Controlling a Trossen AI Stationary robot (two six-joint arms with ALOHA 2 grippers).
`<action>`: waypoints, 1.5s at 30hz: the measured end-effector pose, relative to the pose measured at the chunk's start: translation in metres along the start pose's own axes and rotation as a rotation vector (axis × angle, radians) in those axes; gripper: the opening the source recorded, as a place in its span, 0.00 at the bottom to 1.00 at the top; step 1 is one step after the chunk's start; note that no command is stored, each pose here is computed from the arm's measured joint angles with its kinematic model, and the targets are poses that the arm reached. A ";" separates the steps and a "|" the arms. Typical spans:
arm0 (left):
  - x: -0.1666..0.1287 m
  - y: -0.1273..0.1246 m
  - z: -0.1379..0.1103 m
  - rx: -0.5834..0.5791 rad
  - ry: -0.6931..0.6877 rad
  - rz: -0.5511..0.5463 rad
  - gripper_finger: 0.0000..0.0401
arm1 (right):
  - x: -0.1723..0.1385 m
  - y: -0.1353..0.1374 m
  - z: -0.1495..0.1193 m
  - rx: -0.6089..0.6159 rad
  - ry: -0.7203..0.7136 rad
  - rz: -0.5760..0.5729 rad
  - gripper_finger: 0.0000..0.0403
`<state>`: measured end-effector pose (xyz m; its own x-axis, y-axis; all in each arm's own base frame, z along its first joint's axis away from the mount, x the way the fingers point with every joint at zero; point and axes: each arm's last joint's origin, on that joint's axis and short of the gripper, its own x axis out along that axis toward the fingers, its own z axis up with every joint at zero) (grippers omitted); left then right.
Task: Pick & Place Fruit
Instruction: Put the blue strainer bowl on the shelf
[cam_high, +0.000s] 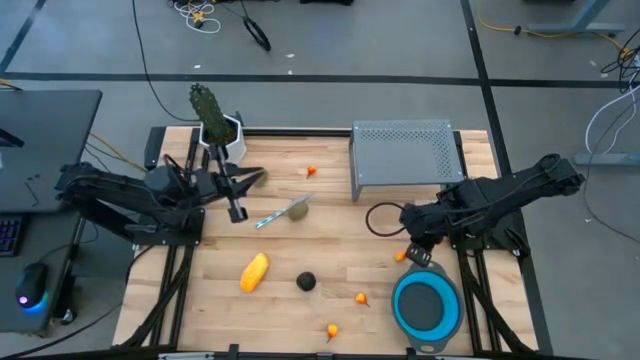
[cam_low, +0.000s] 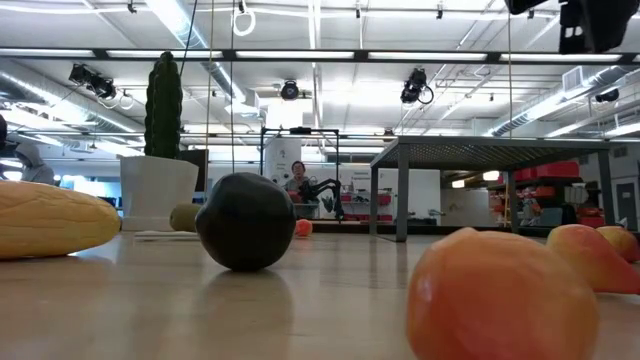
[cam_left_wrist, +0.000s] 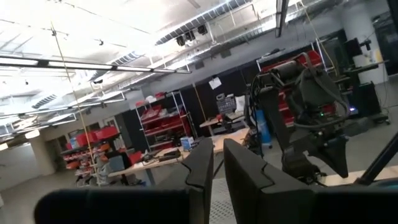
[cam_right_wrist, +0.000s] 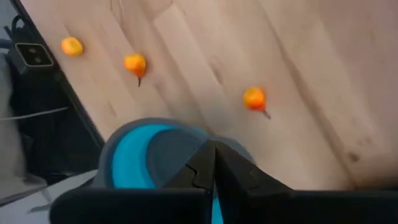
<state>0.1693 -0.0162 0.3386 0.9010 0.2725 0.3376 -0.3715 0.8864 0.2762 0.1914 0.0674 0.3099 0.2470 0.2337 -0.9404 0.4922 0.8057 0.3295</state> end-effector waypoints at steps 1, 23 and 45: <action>0.001 -0.001 0.000 -0.003 0.002 -0.003 0.11 | 0.000 0.000 -0.001 0.009 0.014 0.003 0.05; 0.006 -0.009 -0.011 -0.149 0.091 -0.070 0.11 | 0.048 0.022 -0.021 -0.037 0.191 -0.170 0.33; 0.004 -0.012 -0.017 -0.221 0.163 -0.087 0.11 | 0.049 0.027 -0.036 0.005 0.076 -0.259 0.39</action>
<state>0.1817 -0.0192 0.3211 0.9583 0.2324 0.1666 -0.2493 0.9643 0.0891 0.1870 0.1207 0.2695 0.0486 0.0605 -0.9970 0.5350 0.8413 0.0772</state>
